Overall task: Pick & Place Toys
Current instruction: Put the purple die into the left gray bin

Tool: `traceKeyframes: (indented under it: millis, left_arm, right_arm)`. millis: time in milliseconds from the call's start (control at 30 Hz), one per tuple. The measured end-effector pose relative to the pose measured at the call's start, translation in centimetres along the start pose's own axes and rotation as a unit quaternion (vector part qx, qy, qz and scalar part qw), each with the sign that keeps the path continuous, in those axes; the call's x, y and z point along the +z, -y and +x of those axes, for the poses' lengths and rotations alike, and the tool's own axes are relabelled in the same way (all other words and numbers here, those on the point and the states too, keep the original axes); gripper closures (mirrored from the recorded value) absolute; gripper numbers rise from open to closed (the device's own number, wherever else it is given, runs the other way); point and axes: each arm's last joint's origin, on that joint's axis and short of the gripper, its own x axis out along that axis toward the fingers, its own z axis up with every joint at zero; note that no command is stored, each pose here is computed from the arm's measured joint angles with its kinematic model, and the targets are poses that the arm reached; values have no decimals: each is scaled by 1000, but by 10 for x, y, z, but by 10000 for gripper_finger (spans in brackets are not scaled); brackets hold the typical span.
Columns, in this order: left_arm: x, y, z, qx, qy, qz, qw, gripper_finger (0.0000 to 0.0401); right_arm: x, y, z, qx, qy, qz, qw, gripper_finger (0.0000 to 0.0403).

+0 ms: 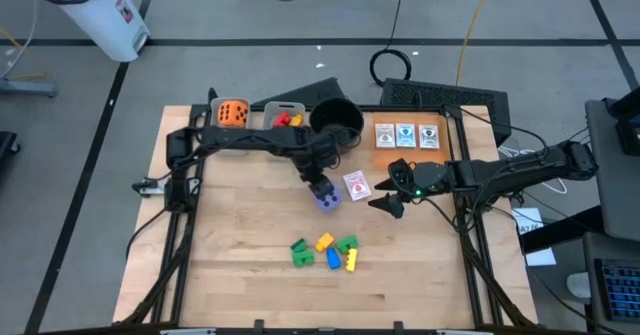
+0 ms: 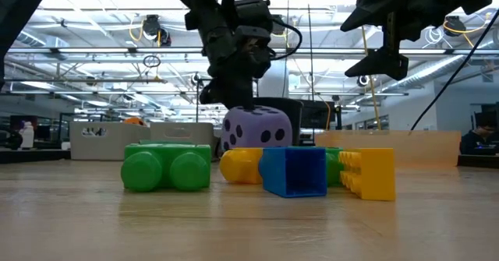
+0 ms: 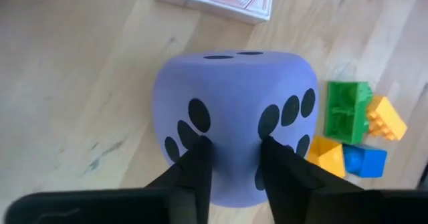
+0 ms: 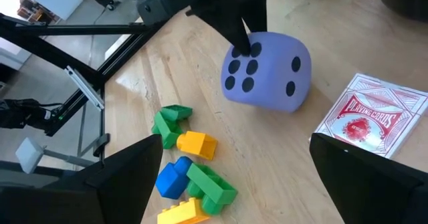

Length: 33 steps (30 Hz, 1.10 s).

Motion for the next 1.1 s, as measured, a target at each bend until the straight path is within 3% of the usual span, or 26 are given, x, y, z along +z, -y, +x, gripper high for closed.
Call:
traceKeyframes:
  millis: [400,800,1100]
  left_arm:
    - [-1,0,-11,8,12,6,1000,396]
    - [0,0,-11,7,13,3,1000,401]
    - [4,-11,-15,17,21,-31,999,370]
  right_arm:
    - [0,0,0,0,0,-1,1000,28]
    - [0,0,0,0,0,1,1000,28]
    - [0,0,0,2,-1,-1,1000,28]
